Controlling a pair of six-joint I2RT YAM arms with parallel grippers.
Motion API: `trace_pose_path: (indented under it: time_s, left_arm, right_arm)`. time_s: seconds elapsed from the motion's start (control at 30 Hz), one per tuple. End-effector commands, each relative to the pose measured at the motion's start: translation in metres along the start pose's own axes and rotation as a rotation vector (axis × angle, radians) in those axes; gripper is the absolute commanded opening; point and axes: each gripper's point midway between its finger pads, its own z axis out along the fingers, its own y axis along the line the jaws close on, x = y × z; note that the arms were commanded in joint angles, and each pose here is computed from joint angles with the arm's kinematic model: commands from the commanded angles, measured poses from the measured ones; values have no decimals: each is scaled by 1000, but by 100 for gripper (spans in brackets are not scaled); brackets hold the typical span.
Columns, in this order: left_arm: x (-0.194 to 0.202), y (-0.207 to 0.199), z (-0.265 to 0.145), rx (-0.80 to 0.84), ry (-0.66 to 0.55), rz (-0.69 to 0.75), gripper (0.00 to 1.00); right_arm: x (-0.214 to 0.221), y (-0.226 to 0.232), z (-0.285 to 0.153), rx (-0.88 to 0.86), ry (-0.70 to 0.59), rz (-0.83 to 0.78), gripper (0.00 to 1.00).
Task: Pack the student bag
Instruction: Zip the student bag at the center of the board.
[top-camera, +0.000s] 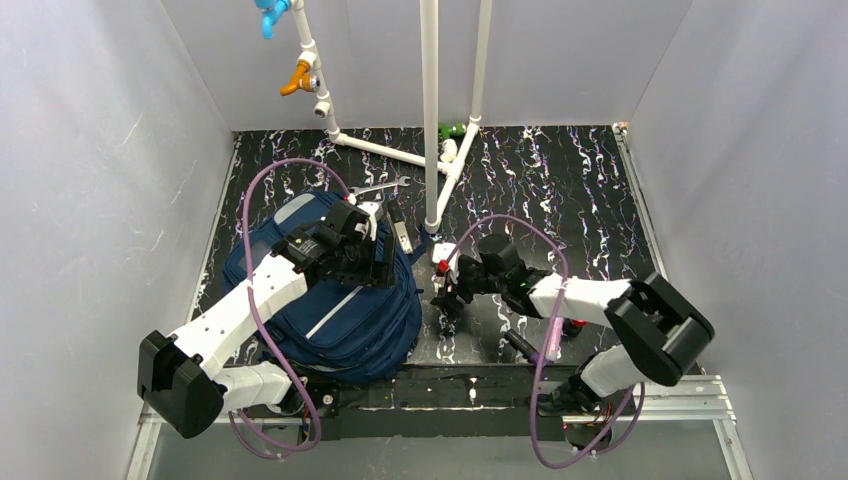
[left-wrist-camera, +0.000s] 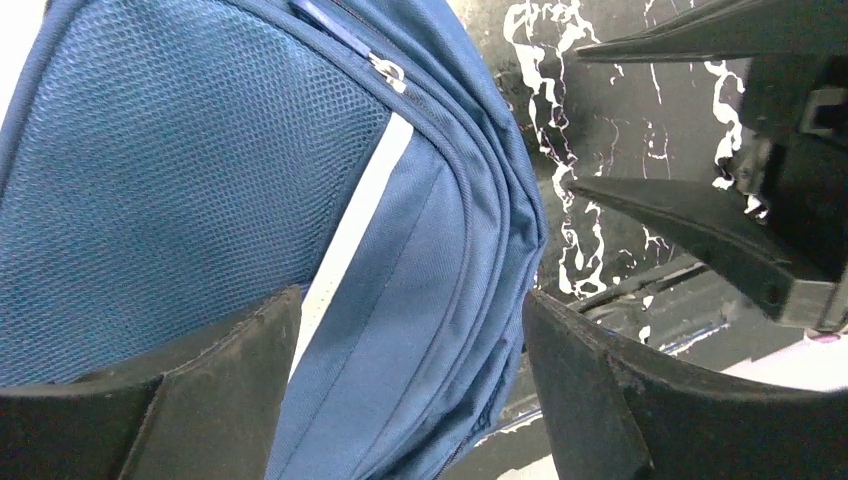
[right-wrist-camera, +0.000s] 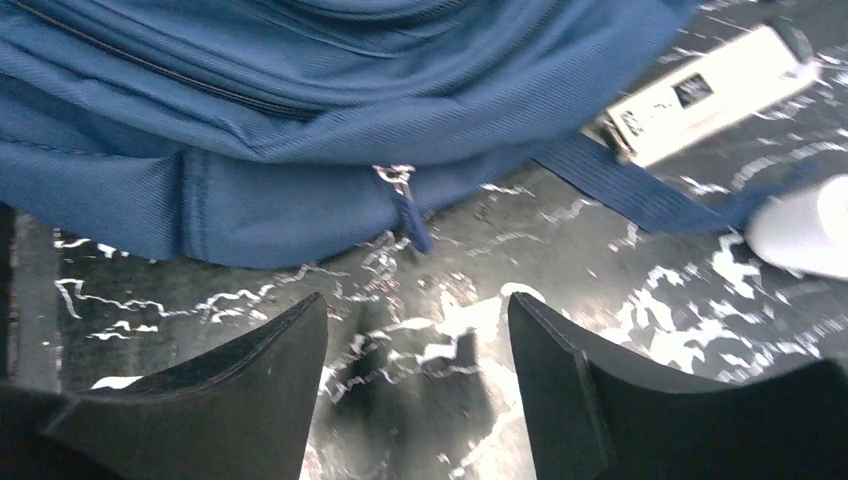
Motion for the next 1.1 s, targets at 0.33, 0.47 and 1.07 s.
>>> trace_pose_path:
  time_s: [0.33,0.47,1.07]
  left_arm:
    - [8,-18,-22,120,9,17,80]
    - [7,-17,-24,117,2,19,80]
    - [-21,5,-21,-41,-82,24,77]
  right_arm:
    - [-38,4,48,-173,-203,-63,60]
    - [-34,9,53,-199,-200,-53,54]
    - [-11,25,44,-71,-99,30,7]
